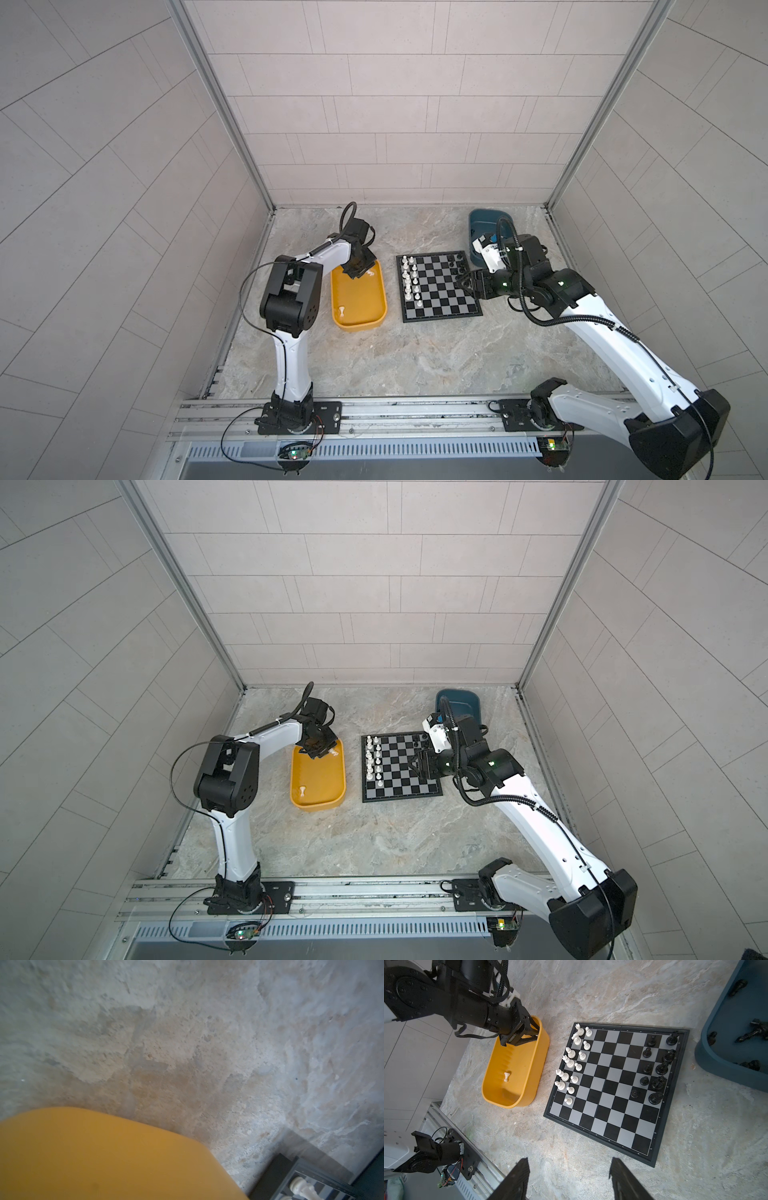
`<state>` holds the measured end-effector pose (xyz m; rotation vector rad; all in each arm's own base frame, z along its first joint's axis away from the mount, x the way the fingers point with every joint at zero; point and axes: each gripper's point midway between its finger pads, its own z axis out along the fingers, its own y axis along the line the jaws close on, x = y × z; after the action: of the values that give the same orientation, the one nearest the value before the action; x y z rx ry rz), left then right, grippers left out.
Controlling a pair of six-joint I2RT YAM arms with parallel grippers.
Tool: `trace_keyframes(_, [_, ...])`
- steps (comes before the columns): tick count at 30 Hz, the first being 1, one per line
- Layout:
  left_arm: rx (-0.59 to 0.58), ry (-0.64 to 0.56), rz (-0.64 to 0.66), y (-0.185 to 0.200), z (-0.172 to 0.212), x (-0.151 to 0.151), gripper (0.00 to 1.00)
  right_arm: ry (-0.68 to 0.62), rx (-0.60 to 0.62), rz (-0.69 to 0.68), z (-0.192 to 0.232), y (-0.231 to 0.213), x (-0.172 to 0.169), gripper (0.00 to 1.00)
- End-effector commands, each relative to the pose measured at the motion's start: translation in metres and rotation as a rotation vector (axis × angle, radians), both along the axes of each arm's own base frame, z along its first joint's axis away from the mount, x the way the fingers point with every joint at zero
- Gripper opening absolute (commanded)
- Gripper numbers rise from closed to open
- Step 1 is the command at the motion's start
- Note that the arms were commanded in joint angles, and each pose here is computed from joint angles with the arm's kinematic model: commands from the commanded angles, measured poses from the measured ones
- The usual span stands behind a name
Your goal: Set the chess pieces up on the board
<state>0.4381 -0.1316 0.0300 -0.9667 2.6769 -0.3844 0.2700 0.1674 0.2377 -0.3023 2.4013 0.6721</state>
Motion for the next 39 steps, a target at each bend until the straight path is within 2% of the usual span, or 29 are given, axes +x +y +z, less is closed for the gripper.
trace_keyframes(1, [0.016,-0.015,0.025,0.004,-0.004,-0.001,0.29,-0.017,0.027,0.003,0.006,0.001,0.0,0.63])
trace_keyframes(5, [0.025,-0.016,0.034,0.007,-0.005,-0.004,0.25,-0.008,0.029,-0.001,0.003,0.001,0.0,0.63])
trace_keyframes(9, [0.026,-0.031,0.025,0.007,-0.001,-0.002,0.26,-0.001,0.037,0.001,0.002,0.002,0.0,0.63])
trace_keyframes(11, [0.028,-0.031,0.008,0.006,0.003,-0.001,0.3,-0.001,0.037,-0.001,0.002,0.002,0.0,0.63])
trace_keyframes(14, [0.037,-0.029,0.003,0.009,0.008,-0.001,0.31,0.003,0.038,-0.002,0.001,0.002,0.0,0.63])
trace_keyframes(17, [0.047,-0.033,-0.013,0.01,0.014,-0.001,0.44,0.007,0.045,0.001,0.0,0.003,-0.001,0.63])
trace_keyframes(19, [0.049,-0.04,-0.015,0.011,0.018,-0.002,0.46,0.009,0.048,-0.002,-0.001,0.003,0.0,0.63])
trace_keyframes(23, [0.06,-0.062,-0.003,0.017,0.026,-0.002,0.44,0.015,0.055,0.004,-0.003,0.005,-0.001,0.63])
trace_keyframes(29, [0.049,-0.054,0.002,0.018,0.019,0.001,0.34,0.021,0.061,0.009,-0.004,0.007,0.0,0.63])
trace_keyframes(39, [0.017,-0.048,0.004,0.013,0.014,0.002,0.33,0.021,0.061,0.008,-0.004,0.007,-0.001,0.65])
